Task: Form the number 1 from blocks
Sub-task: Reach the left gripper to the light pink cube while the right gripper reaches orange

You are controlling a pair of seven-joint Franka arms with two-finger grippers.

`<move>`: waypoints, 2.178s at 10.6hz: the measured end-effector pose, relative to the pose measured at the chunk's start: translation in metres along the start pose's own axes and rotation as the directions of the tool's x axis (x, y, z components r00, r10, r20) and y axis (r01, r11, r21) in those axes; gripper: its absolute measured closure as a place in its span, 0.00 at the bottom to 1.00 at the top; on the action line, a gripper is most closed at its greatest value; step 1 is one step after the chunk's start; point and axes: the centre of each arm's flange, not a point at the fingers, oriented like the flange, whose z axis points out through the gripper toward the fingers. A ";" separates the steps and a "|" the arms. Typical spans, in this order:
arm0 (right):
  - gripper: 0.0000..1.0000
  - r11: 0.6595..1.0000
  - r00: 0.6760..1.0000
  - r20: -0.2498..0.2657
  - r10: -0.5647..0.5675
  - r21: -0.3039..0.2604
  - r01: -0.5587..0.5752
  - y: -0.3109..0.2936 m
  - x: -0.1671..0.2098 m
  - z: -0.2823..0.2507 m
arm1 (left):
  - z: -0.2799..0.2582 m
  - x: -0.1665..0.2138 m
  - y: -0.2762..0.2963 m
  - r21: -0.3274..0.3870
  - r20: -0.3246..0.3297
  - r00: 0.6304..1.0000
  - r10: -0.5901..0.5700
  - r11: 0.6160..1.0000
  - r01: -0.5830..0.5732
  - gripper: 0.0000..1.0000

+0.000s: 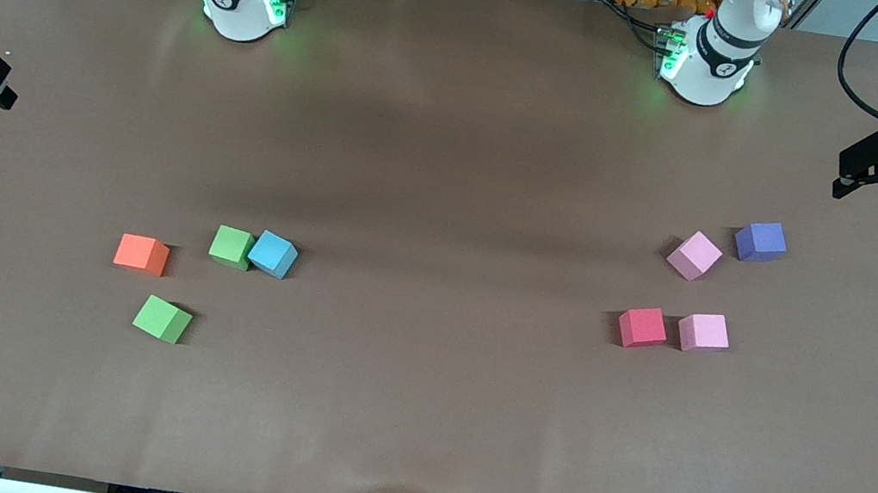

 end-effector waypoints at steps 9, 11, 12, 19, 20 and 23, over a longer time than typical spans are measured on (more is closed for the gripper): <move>0.00 1.000 1.000 0.004 0.003 -0.002 -0.003 0.002 0.001 0.002 | 0.078 0.039 -0.016 -0.013 0.125 0.991 -0.039 0.999 0.041 0.00; 0.00 1.000 1.000 0.012 0.005 -0.003 -0.005 0.003 0.003 0.007 | 0.138 0.067 -0.025 -0.018 0.167 0.983 -0.082 0.996 0.086 0.00; 0.00 1.000 1.000 0.019 0.007 -0.004 -0.007 0.004 0.007 0.013 | 0.164 0.076 -0.028 -0.021 0.167 0.982 -0.089 0.995 0.094 0.00; 0.00 1.000 0.994 0.111 0.021 -0.014 -0.020 0.009 0.059 0.122 | 0.355 0.071 -0.026 0.028 0.129 0.979 -0.156 0.988 0.153 0.00; 0.00 0.999 0.991 0.133 0.031 -0.017 -0.028 0.014 0.065 0.141 | 0.370 0.073 -0.026 0.025 0.127 0.979 -0.159 0.987 0.157 0.00; 0.00 0.998 0.981 0.183 0.057 -0.026 -0.053 0.031 0.082 0.211 | 0.407 0.076 -0.034 0.050 0.146 0.978 -0.152 0.988 0.146 0.00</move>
